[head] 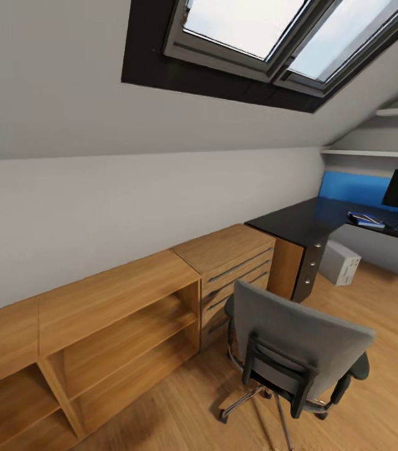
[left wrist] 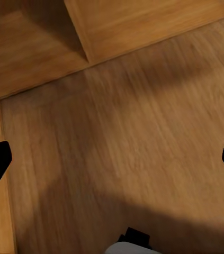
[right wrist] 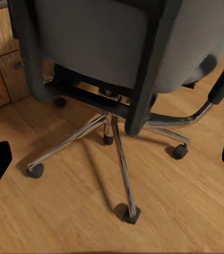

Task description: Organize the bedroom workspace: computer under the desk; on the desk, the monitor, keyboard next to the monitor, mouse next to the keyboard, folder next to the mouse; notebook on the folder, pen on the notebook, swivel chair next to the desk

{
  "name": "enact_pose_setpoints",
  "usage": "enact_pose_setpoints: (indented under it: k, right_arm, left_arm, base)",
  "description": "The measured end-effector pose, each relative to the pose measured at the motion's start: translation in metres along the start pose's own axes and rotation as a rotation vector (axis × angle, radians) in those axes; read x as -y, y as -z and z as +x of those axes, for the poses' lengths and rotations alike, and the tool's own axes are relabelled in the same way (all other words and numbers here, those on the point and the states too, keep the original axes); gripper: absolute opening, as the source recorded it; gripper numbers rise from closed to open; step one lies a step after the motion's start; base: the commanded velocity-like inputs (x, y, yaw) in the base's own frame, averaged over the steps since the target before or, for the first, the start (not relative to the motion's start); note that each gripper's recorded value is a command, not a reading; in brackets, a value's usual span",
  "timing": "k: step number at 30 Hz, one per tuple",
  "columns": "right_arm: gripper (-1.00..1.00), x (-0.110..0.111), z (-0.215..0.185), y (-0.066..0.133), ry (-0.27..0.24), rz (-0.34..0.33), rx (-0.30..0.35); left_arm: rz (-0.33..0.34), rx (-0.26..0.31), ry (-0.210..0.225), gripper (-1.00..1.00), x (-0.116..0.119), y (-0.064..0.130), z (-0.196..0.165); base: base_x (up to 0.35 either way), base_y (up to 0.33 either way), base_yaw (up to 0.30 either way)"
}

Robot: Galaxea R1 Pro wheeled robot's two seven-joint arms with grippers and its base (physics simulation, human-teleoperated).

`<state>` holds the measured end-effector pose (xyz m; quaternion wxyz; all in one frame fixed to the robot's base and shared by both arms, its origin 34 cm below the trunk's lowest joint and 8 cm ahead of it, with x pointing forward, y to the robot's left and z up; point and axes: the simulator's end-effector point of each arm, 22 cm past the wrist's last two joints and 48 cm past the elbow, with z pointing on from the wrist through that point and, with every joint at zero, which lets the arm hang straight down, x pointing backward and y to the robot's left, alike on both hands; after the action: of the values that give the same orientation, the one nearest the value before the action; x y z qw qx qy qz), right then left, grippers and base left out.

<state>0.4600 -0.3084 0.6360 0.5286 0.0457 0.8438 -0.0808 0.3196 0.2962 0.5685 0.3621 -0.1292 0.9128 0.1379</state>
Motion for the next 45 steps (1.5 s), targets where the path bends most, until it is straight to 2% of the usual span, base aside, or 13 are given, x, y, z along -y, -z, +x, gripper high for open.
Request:
enact_pose_setpoints:
  k: [17,29,45]
  right_arm:
    - [1.00,0.0025,0.0019,-0.0003,0.000,0.006,-0.008]
    - [1.00,0.0024,0.0022,-0.0001,0.000,0.006,-0.010]
    - [1.00,0.0024,0.0020,0.0002,-0.001,0.006,-0.009]
  left_arm:
    - [0.021,-0.002,0.003,1.00,0.0041,-0.0003,0.0004]
    - [0.021,0.004,0.005,1.00,0.0043,-0.0001,-0.0010]
    - [0.021,0.004,0.004,1.00,0.0036,-0.0001,-0.0010]
  base:
    - [-0.144,0.133,-0.300]
    - [-0.014,0.017,-0.300]
    - [0.280,0.000,-0.300]
